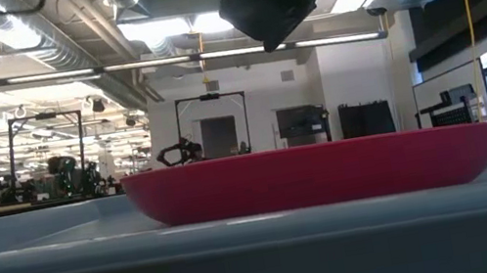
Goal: Pick and place plate/cup/fork/spoon on tray
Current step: Put the red cup on the blue serving tray to the top left of the pink plate
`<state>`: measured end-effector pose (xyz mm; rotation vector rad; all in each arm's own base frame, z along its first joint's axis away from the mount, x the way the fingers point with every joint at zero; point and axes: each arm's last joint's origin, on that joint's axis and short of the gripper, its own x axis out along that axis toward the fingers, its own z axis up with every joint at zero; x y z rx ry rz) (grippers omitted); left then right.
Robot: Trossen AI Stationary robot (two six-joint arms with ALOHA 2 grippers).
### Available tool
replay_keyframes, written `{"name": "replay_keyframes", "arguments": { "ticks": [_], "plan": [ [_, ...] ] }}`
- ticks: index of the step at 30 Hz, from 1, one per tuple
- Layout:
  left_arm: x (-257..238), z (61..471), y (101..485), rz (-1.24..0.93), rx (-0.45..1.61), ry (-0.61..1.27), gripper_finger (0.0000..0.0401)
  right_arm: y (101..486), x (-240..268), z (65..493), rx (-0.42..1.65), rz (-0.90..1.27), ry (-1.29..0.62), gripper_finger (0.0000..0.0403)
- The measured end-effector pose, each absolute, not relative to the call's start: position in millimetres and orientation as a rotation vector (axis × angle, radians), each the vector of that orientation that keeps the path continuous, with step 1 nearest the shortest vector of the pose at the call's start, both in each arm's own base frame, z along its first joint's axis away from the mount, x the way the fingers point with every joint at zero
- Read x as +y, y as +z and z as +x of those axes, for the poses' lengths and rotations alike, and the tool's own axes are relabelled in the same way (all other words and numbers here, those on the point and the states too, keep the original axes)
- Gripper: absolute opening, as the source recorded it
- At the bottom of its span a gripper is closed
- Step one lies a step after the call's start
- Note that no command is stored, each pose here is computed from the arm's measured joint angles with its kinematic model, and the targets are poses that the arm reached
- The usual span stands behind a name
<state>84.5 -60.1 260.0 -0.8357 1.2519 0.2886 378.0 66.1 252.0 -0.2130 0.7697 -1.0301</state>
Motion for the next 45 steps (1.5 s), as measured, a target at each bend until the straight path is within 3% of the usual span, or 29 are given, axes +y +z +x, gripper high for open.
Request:
{"name": "replay_keyframes", "arguments": {
  "ticks": [6, 20, 45],
  "plan": [
    [-63, 81, 257, -0.873, 1.363, 0.334, 0.0042, 252, 66, 378, 0.77, -0.213, -1.03, 0.0054],
    [-66, 84, 256, -0.932, 1.35, 0.372, 0.0042, 252, 66, 378, 0.77, -0.213, -1.03, 0.0054],
    [-85, 85, 246, -0.761, 1.452, 0.387, 0.0042, 252, 66, 378, 0.771, -0.211, -1.029, 0.0054]
  ]
}}
